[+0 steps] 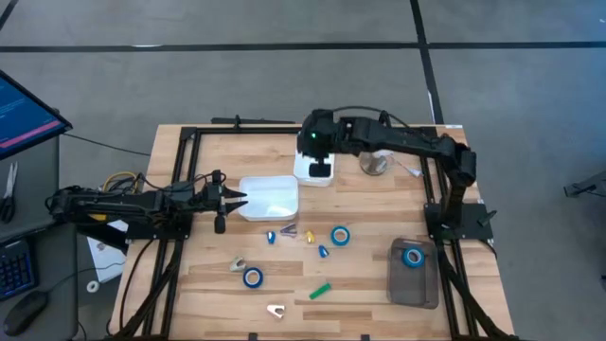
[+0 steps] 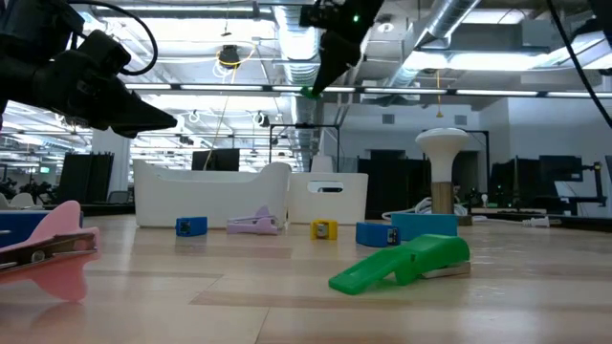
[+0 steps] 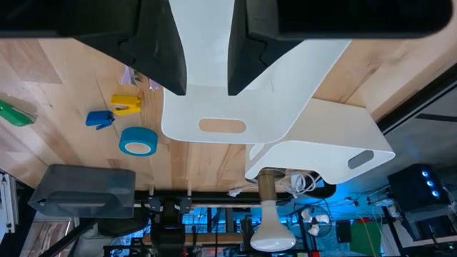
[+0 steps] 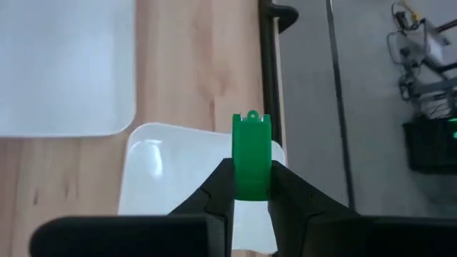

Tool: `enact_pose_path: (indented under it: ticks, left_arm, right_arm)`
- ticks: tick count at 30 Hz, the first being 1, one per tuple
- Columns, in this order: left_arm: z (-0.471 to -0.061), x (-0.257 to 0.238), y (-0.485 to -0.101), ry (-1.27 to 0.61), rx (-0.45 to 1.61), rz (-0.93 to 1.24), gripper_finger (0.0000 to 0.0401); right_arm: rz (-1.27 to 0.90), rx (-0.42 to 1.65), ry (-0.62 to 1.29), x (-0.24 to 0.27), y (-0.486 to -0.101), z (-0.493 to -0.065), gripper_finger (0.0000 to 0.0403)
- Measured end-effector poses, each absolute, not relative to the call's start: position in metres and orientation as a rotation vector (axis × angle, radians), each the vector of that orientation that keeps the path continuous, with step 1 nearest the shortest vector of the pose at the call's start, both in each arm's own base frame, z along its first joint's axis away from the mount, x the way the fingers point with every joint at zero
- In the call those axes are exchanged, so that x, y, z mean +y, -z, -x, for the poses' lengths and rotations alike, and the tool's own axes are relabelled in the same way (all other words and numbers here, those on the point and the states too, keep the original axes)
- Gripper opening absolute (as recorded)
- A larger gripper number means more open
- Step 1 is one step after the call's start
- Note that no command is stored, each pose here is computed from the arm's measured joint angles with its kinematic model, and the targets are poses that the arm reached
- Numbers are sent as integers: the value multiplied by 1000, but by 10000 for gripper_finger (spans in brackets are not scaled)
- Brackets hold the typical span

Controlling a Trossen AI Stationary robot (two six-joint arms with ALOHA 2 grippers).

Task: Pick and place Stapler, Stapler remover, tape
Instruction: Put the top green stapler into the top white bin

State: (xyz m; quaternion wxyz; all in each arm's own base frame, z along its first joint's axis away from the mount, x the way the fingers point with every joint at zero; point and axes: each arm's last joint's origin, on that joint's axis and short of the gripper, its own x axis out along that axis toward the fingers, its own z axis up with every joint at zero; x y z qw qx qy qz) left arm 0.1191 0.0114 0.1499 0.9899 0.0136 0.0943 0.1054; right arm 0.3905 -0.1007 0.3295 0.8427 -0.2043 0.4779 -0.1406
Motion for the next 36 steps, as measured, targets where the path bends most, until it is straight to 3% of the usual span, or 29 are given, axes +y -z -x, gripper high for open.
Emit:
enact_pose_path:
  ticks: [6,23,36]
  left_arm:
    - [-119,11,-150,-212,189,-27,95]
    - [-120,11,-148,-210,207,-30,95]
    - [-120,11,-148,-211,209,-31,95]
  right_arm:
    - [364,1026,319,-129,-313,-394,49]
    - [240,1302,253,-171,-206,-418,49]
    - [134,1339,205,-176,-195,-413,49]
